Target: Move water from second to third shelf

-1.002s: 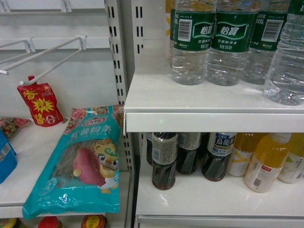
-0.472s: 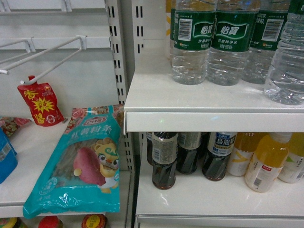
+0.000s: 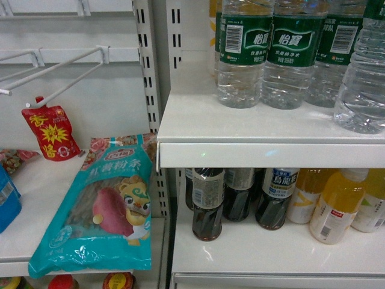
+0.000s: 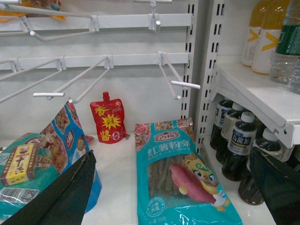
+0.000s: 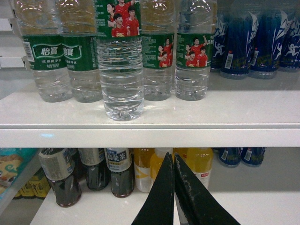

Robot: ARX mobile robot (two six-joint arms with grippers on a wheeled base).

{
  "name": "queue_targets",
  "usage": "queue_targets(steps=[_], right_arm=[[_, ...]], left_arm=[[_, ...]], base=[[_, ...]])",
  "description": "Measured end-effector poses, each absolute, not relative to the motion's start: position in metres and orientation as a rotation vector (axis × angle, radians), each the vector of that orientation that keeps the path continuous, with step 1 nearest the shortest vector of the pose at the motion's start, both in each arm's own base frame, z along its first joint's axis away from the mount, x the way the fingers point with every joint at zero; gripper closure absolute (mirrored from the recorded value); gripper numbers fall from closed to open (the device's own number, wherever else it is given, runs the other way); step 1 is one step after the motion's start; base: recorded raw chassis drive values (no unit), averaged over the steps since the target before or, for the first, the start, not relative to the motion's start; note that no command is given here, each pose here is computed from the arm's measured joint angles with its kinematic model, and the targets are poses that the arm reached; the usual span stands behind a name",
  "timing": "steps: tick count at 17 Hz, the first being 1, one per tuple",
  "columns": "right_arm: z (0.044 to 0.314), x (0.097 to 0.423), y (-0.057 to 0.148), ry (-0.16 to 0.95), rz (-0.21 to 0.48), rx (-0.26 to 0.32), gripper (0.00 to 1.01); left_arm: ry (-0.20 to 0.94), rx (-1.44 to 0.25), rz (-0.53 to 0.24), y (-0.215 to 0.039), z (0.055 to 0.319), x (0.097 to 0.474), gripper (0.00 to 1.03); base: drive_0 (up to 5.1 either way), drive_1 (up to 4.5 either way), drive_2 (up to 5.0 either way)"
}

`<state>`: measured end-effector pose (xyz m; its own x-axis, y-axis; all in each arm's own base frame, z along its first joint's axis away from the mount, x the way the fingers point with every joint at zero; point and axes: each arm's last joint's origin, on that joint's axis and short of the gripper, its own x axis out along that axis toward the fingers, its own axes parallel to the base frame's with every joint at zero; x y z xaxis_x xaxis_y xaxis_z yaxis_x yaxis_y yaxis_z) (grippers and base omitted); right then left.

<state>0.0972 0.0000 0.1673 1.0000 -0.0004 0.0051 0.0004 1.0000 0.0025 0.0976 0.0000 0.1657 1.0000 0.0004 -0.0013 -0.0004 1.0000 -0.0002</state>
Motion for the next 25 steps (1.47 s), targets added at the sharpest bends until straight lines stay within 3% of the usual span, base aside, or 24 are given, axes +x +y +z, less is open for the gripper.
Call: queue_targets(steps=[4,11,12,25], right_arm=[[0.1673,0.0972,0.0,-0.006,0.0,0.002,0.97],[0.1673,0.0972,0.0,-0.006,0.0,0.002,0.07],[0.1673,0.0972,0.0,-0.006,0.0,0.002,0.01],[0.1677,0.0972,0.0,-0.009,0.0,0.002,0.03]], left_arm=[[0.002,0.0,0.0,0.0,0.1657,0.0976,0.05],[0.002,0.0,0.0,0.0,0.1657,0.0976,0.05],[0.002,0.0,0.0,0.0,0.1657,0.0976,0.05],[-0.001,0.0,0.0,0.0,0.1659,0.0976,0.05]], base=[[0.0,0.0,0.0],[0.0,0.0,0.0],[0.0,0.0,0.0],[0.0,0.0,0.0]])
